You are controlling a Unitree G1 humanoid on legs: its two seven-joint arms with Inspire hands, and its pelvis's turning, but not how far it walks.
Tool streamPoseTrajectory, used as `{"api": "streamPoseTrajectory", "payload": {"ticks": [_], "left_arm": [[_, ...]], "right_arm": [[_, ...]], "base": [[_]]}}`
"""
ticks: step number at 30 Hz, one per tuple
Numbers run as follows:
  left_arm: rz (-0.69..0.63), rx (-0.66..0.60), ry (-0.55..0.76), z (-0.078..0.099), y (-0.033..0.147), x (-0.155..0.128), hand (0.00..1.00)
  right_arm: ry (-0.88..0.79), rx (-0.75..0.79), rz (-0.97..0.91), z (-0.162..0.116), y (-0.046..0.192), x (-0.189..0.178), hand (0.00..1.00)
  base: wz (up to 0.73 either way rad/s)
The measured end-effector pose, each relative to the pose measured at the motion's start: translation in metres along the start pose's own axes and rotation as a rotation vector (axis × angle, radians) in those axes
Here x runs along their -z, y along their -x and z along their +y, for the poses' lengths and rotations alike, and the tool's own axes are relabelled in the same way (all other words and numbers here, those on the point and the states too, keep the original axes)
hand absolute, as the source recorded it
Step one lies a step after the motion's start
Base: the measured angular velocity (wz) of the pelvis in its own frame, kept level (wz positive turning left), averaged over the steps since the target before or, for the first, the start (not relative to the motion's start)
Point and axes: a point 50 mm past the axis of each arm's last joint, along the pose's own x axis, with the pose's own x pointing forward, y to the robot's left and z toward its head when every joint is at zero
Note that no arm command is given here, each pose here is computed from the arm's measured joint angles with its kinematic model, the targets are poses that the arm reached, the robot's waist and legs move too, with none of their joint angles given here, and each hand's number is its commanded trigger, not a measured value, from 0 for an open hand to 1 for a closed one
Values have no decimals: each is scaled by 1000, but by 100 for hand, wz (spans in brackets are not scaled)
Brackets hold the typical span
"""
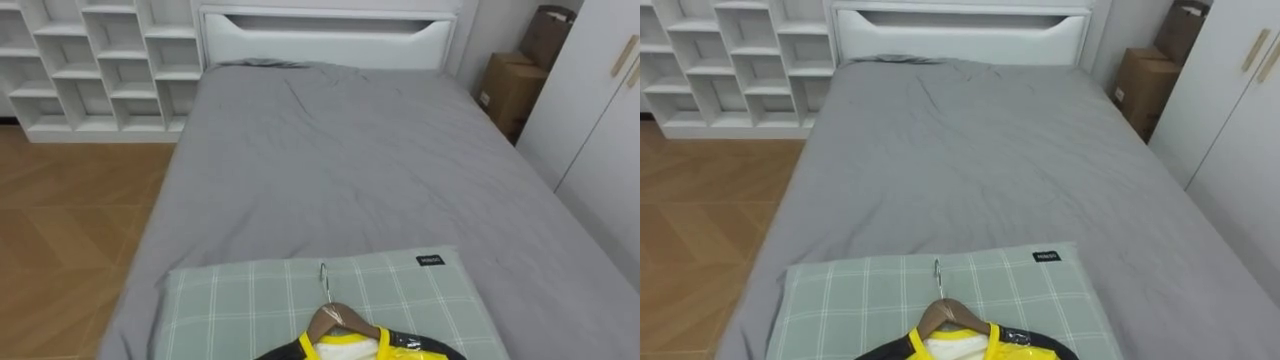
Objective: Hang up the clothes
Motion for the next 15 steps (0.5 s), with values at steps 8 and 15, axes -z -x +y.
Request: {"api": "streamPoseTrajectory", "payload": {"ticks": [8,15], "left_arm": [[37,-48,34,6,1,10,0],[-5,-181,99,20,3,2,0]], "right_arm": [[-15,27,21,-1,0,1,0],[-46,32,26,-2,0,3,0]], "base": [[0],[8]]}}
